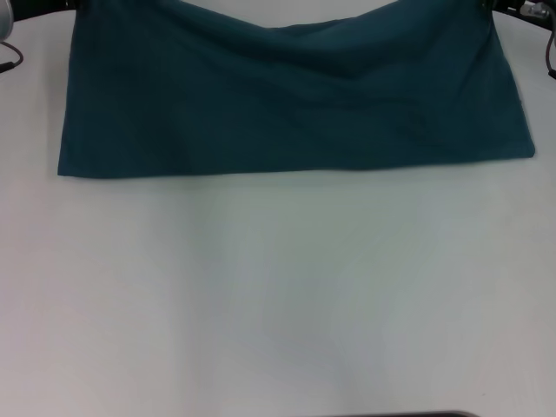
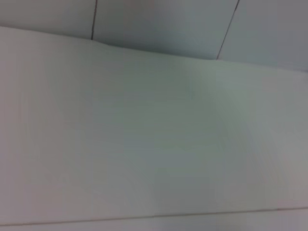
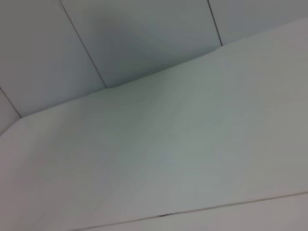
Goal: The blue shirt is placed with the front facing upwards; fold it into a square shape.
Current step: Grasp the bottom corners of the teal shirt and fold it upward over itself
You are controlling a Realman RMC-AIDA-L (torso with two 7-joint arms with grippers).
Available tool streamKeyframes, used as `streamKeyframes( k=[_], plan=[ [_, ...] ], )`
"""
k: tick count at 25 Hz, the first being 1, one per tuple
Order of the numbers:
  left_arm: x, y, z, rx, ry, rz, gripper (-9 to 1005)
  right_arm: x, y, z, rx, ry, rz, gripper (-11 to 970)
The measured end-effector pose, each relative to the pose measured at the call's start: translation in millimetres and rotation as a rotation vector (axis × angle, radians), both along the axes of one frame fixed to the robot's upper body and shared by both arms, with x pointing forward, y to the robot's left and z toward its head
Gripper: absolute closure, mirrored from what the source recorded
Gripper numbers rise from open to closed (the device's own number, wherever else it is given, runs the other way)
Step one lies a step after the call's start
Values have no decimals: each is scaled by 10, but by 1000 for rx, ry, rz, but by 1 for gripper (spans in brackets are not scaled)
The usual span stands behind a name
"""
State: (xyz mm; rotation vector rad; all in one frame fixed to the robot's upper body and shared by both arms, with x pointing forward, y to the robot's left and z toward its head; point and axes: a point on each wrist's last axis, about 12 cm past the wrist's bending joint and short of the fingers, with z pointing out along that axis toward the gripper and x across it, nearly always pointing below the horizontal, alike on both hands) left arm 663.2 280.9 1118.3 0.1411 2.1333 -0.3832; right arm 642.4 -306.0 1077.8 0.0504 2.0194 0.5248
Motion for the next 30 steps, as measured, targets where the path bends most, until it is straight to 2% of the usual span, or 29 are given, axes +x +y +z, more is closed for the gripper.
streamKeyframes(
  k=[10,16,20,24,26,29,30],
  plan=[
    [2,-74,-58,27,2,-2,965,5,53,-36,-31,8,2,917],
    [-9,-245,-87,69,7,-69,927,27,177,-70,-93,20,34,881],
    [-2,-268,-92,71,-2,-52,901,69,182,-51,-133,8,16,858],
    [16,-217,-80,52,-28,13,750,121,102,2,-143,-12,-44,834],
    [11,-198,-73,42,-41,37,675,140,44,47,-144,-37,-67,753],
    [-1,-183,-53,39,-56,49,424,137,-27,98,-132,-68,-79,632],
    [-4,-178,-48,38,-58,48,401,130,-39,110,-127,-76,-71,592]
  ],
)
